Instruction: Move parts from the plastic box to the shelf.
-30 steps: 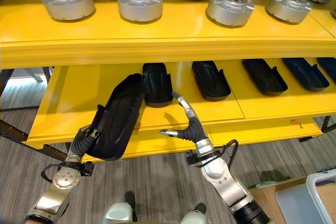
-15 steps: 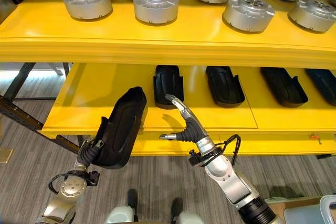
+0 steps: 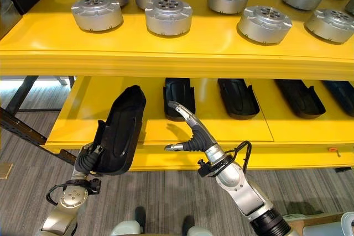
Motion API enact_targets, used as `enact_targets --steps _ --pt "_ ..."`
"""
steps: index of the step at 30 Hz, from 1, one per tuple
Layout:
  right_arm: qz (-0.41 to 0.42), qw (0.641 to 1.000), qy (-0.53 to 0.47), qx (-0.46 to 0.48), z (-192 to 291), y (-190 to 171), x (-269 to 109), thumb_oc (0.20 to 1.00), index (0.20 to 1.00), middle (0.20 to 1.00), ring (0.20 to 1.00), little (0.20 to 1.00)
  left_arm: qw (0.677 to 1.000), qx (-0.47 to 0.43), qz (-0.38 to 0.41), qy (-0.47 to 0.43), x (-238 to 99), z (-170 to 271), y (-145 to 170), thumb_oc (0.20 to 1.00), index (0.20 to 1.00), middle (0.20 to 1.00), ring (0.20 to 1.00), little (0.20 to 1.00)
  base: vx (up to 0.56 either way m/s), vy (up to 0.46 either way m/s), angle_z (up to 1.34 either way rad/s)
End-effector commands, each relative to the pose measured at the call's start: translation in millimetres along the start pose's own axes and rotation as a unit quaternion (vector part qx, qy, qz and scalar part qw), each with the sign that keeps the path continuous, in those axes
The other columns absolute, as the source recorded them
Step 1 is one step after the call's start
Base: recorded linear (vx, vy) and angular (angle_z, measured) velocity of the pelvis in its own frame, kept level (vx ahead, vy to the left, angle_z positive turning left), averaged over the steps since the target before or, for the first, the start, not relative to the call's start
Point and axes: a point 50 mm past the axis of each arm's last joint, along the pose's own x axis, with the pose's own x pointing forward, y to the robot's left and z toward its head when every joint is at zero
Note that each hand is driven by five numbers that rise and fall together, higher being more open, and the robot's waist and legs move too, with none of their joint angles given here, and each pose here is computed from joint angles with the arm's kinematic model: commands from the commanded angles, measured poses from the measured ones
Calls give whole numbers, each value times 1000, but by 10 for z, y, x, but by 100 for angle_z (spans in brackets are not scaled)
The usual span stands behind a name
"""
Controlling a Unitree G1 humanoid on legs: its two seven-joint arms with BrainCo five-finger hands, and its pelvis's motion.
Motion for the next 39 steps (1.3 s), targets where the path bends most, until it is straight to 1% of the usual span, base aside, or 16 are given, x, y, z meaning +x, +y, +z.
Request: enact_targets --steps 1,2,6,8,11,15,18,21,23,24,26,33,34,36,37,39 --pt "-84 992 -86 27 301 -210 108 1000 1000 1000 1000 1000 994 -24 76 -76 168 325 183 200 200 200 200 200 -30 -196 -29" --pt "-98 991 -89 33 322 -245 107 1000 1000 1000 1000 1000 993 -30 85 -72 186 320 192 200 200 200 200 200 -52 -194 -14" --pt "-132 985 -108 3 379 -392 107 1000 1000 1000 1000 1000 991 -63 95 -76 218 374 139 200 200 200 200 200 -60 -49 -11" --pt "-130 986 -107 0 409 -462 106 1000 1000 1000 1000 1000 991 -73 94 -63 189 344 146 200 200 200 200 200 75 407 -21" --pt "-122 988 -88 37 360 -492 26 1000 1000 1000 1000 1000 991 -84 86 -52 140 239 163 200 200 200 200 200 80 452 -1" --pt "-82 992 -79 51 304 -459 -11 1000 1000 1000 1000 1000 992 -89 77 -48 193 244 52 200 200 200 200 200 61 447 -50" --pt "-92 989 -80 82 292 -484 -52 1000 1000 1000 1000 1000 993 -86 63 -54 225 268 4 200 200 200 200 200 -29 164 -5" --pt "-107 989 -76 72 284 -519 -47 1000 1000 1000 1000 1000 993 -81 57 -66 246 332 -56 200 200 200 200 200 -5 102 16" --pt "-119 984 -85 104 300 -551 -25 1000 1000 1000 1000 1000 993 -79 56 -72 230 359 -93 200 200 200 200 200 20 21 8" --pt "-131 974 -100 155 327 -574 -28 1000 1000 1000 1000 1000 993 -73 57 -75 201 360 -98 200 200 200 200 200 28 -13 10" --pt "-137 969 -109 173 348 -595 -8 1000 1000 1000 1000 1000 991 -78 65 -82 179 395 -83 200 200 200 200 200 0 -49 15" --pt "-153 966 -146 147 461 -635 56 1000 1000 1000 1000 1000 988 -93 78 -93 206 487 -85 200 200 200 200 200 -30 -91 -7" --pt "-146 969 -162 119 525 -655 100 1000 1000 1000 1000 1000 989 -117 54 -76 227 466 -145 200 200 200 200 200 10 -89 -6" --pt "-142 971 -173 81 570 -682 119 1000 1000 1000 1000 1000 988 -110 63 -83 250 487 -161 200 200 200 200 200 15 -31 -4" --pt "-152 971 -181 41 607 -716 122 1000 1000 1000 1000 1000 988 -112 72 -83 290 497 -171 200 200 200 200 200 34 3 -6" --pt "-162 970 -180 21 614 -743 116 1000 1000 1000 1000 1000 987 -107 84 -84 331 524 -168 200 200 200 200 200 51 11 -6"
